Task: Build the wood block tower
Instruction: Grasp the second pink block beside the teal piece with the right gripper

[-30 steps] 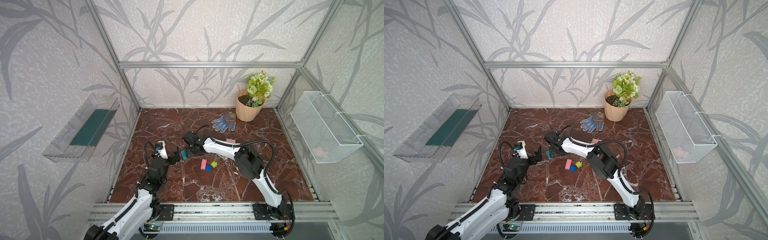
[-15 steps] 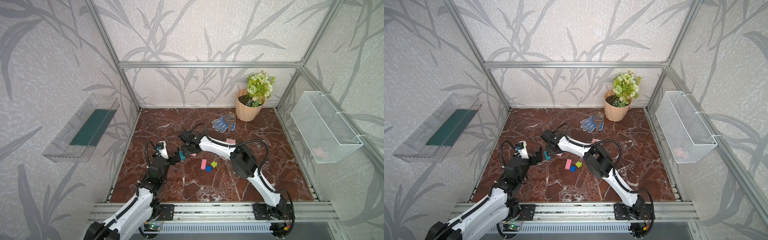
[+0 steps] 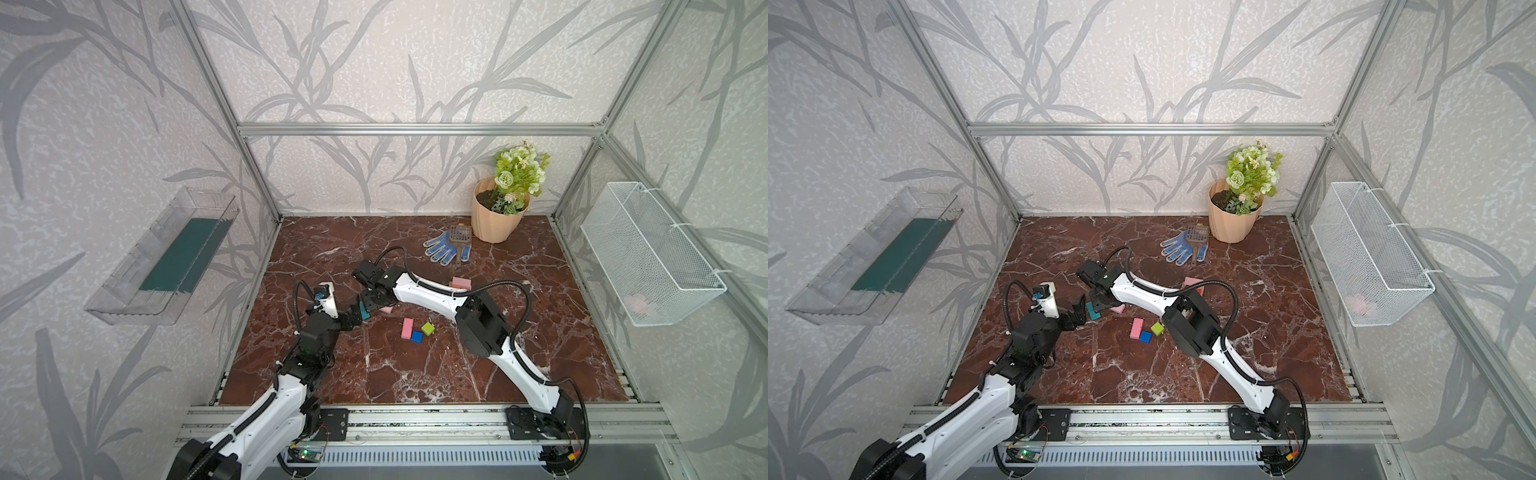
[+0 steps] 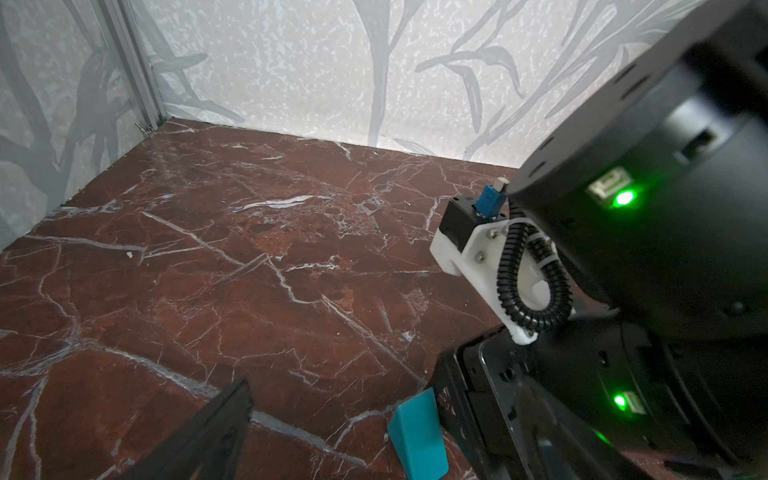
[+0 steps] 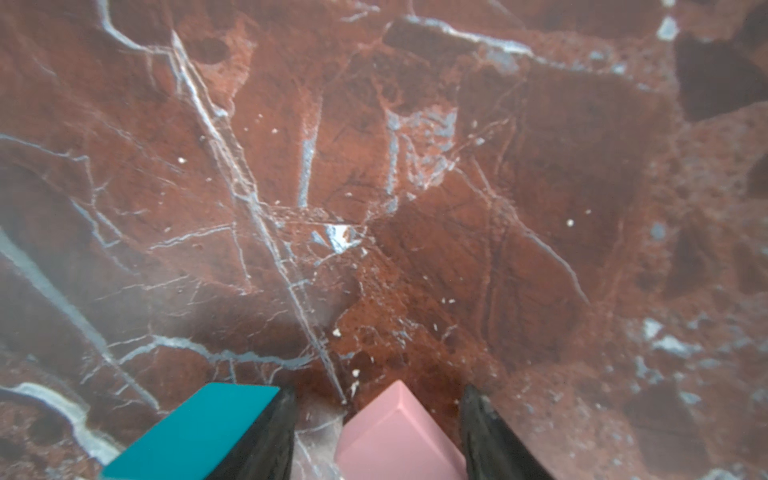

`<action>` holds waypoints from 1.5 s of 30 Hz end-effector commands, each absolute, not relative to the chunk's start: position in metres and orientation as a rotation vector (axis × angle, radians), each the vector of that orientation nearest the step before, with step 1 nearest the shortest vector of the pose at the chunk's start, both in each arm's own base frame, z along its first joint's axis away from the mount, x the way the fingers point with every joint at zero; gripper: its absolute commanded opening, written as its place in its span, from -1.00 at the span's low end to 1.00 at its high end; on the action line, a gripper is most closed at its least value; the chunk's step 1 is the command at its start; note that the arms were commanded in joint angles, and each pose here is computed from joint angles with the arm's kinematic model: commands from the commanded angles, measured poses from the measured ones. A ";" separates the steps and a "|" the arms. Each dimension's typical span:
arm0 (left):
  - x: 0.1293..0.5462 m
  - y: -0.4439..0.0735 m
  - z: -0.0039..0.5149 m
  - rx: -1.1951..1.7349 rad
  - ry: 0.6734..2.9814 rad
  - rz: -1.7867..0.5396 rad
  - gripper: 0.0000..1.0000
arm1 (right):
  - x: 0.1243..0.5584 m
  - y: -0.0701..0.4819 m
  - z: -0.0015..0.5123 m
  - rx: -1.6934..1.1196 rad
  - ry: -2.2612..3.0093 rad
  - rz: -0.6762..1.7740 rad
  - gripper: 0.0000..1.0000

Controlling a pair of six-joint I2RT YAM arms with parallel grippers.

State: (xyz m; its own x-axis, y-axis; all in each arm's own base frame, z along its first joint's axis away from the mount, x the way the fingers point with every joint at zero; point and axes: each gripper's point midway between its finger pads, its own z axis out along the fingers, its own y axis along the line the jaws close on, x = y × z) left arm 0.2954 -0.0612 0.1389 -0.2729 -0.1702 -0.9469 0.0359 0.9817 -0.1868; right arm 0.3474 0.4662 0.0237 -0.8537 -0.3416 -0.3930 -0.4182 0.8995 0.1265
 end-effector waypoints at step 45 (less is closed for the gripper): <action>0.300 -0.065 0.150 -0.083 1.821 -0.218 0.98 | 0.298 0.429 0.048 -0.549 2.692 0.233 0.63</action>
State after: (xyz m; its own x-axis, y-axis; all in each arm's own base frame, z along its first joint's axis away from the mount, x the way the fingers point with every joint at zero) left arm 0.2955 -0.0644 0.1363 -0.2866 -0.1661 -0.9435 0.0512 0.9808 -0.1882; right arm 0.3007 0.4304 0.0313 -0.8446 -0.3834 -0.3738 -0.4334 0.8994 0.0568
